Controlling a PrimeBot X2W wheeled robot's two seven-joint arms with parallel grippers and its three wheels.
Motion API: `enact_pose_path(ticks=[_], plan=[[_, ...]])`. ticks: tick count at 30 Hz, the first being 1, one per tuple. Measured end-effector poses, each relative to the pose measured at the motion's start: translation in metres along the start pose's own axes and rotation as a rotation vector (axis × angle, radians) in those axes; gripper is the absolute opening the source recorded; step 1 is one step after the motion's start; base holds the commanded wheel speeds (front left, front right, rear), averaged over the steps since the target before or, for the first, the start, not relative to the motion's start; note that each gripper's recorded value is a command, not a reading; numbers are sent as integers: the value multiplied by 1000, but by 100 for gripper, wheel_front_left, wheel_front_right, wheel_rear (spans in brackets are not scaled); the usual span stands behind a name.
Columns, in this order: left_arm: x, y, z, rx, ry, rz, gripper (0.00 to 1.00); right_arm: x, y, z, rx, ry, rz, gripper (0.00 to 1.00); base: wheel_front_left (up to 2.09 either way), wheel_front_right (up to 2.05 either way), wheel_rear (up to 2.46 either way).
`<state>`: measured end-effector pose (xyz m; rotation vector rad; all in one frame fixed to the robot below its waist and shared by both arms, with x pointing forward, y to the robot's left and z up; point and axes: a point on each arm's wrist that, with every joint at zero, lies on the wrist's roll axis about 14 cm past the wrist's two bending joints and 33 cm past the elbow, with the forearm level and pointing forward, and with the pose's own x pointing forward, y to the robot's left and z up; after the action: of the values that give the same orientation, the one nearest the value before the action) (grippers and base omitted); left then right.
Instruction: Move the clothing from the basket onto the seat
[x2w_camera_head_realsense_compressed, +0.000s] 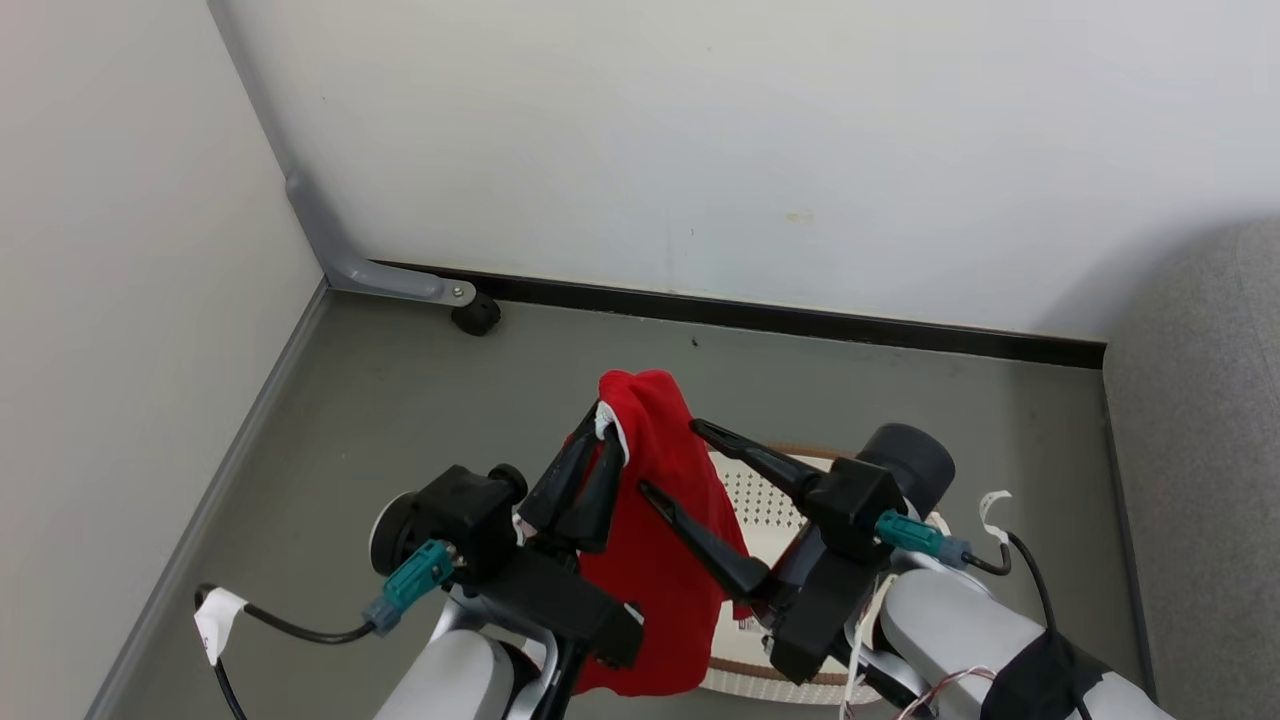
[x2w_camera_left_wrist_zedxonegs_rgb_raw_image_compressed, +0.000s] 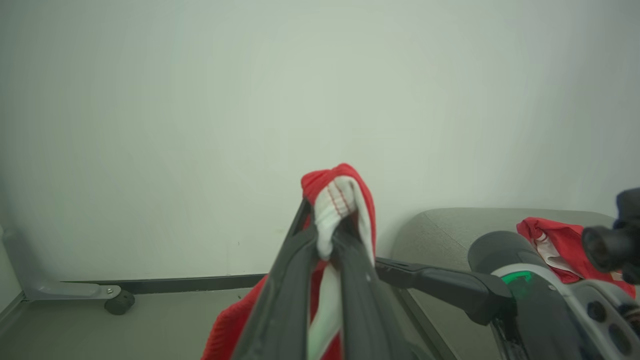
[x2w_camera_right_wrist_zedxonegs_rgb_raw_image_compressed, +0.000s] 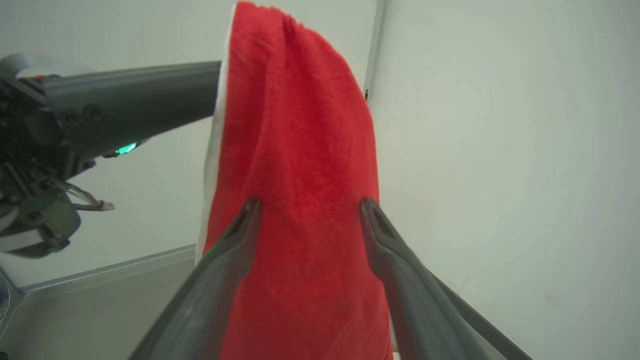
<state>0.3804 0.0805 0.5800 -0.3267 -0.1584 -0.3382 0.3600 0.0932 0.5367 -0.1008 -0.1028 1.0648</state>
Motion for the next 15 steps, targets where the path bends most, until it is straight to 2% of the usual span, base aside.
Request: enact_pose_path(ticks=[11, 12, 13, 14, 15], plan=[[0, -24, -2, -7, 17, -79, 0, 3, -9, 3, -23, 15, 25, 100, 0, 0, 0], [0, -25, -1, -9, 18, -81, 0, 3, -10, 2, -21, 19, 22, 84, 0, 0, 0], [1, -26, -1, -9, 19, -83, 0, 2, -11, 1, -15, 22, 19, 40, 0, 0, 0], [1, -26, 0, -9, 16, -85, 0, 2, -12, 0, -5, 25, 16, 16, 0, 0, 0], [1, -27, 1, -10, 14, -87, 0, 2, -13, -2, 2, 28, 12, 0, 0, 0, 0]])
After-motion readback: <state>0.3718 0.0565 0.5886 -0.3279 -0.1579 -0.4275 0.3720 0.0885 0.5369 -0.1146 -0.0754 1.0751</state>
